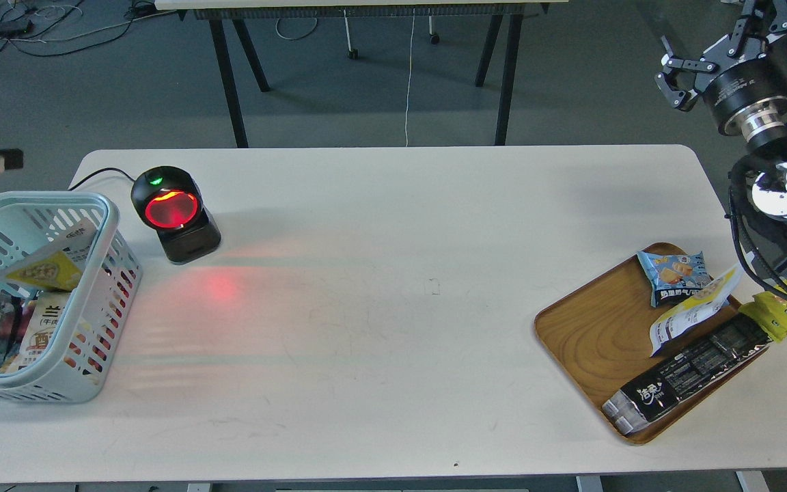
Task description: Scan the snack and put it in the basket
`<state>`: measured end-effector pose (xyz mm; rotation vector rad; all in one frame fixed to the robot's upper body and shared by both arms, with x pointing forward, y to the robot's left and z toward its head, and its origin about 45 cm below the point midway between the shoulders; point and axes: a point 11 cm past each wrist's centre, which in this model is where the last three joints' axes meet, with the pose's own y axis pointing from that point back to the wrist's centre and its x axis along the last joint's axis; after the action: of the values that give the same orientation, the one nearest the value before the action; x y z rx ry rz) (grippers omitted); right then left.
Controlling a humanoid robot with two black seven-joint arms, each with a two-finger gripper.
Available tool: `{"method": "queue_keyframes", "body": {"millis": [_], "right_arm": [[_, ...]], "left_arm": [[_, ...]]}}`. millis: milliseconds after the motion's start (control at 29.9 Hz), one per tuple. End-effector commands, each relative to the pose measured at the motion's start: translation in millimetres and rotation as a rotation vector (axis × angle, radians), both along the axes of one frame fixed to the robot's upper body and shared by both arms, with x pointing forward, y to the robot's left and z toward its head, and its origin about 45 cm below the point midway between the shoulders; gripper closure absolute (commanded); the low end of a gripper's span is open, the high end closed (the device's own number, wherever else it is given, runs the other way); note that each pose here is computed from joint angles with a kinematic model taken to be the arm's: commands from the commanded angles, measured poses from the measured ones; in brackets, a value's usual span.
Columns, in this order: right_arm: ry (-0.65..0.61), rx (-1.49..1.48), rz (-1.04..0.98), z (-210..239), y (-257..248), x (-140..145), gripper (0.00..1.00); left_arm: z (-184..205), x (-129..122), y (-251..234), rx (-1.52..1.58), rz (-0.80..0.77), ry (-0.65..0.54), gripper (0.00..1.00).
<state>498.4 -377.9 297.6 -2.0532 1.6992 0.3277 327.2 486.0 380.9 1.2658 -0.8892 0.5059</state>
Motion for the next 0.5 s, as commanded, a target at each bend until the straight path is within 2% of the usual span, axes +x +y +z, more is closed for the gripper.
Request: {"method": "queue_keyframes", "body": {"millis": [0, 100, 201, 401, 468], "right_arm": [[-0.005, -0.001, -0.004, 3, -2, 0, 0.01], [-0.026, 0.016, -0.016, 11, -5, 2, 0.01], [-0.06, 0.067, -0.059, 24, -14, 4, 0.01], [-0.053, 0.071, -0.074, 32, -20, 5, 0.01], [-0.062, 0.09, -0.071, 35, -20, 6, 0.01]], "left_arm": [[26, 12, -16, -0.28, 0.033, -0.102, 0.01], [41, 25, -33, -0.516, 0.036, -0.153, 0.0], [48, 52, -53, -0.764, 0.029, -0.188, 0.0], [34, 114, -80, -1.305, 0.141, -0.195, 0.0], [23, 130, -76, -1.505, 0.218, -0.206, 0.0]]}}
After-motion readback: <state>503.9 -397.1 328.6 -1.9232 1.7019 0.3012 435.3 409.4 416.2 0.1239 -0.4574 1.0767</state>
